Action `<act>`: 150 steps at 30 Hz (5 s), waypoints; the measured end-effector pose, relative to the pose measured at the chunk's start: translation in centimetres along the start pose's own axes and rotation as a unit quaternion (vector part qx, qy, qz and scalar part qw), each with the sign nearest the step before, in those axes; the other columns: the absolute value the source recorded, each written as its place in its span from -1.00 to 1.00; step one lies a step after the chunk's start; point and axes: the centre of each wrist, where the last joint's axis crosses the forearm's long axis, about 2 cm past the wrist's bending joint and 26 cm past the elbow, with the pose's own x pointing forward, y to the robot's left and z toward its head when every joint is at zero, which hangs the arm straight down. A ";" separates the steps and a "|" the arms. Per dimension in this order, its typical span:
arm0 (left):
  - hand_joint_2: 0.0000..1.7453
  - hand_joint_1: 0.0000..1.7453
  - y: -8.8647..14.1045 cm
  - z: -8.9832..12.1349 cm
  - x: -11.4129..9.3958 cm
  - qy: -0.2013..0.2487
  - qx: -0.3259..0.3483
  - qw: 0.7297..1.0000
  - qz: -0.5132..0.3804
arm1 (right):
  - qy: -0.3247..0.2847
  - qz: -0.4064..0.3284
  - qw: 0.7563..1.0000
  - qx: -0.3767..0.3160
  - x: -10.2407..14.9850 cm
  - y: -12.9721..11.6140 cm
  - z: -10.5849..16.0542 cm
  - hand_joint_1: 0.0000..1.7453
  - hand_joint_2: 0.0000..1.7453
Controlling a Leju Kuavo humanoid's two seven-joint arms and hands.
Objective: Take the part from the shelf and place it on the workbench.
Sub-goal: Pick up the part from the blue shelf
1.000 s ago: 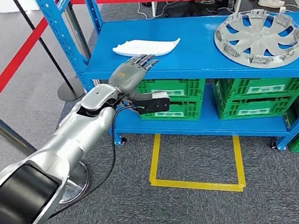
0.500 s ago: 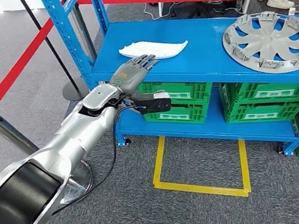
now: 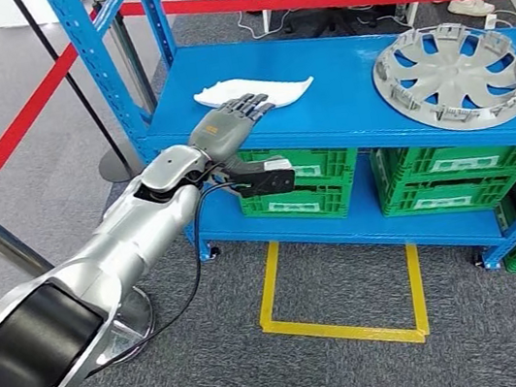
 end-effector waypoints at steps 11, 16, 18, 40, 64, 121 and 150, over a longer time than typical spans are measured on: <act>-1.00 -1.00 -0.5 0.1 0.3 -0.002 -0.004 1.000 0.003 | 0.000 -0.002 1.000 -0.001 -0.1 -0.1 0.0 -1.00 1.00; -1.00 -1.00 -0.3 0.0 0.3 -0.002 -0.002 1.000 0.002 | 0.000 -0.002 1.000 -0.001 0.0 -0.1 0.0 -1.00 1.00; -1.00 -1.00 -0.2 0.0 0.3 -0.002 -0.002 1.000 0.002 | 0.000 -0.002 1.000 -0.001 -0.1 -0.1 0.0 -1.00 1.00; -1.00 -1.00 0.1 -0.2 0.5 -0.005 0.001 1.000 0.001 | -0.004 -0.002 1.000 -0.005 0.0 -0.2 0.0 -1.00 1.00; -1.00 -1.00 0.2 -0.2 0.5 -0.005 0.000 1.000 0.001 | -0.003 -0.002 1.000 -0.005 -0.1 -0.3 -0.1 -1.00 1.00; -1.00 -1.00 0.9 -0.7 1.0 -0.008 -0.012 1.000 -0.002 | -0.003 -0.008 1.000 -0.001 -0.1 -0.2 0.0 -1.00 1.00; -1.00 -1.00 0.6 -0.7 1.5 -0.008 -0.026 1.000 -0.006 | -0.001 -0.012 1.000 0.003 -0.5 -0.1 0.0 -1.00 1.00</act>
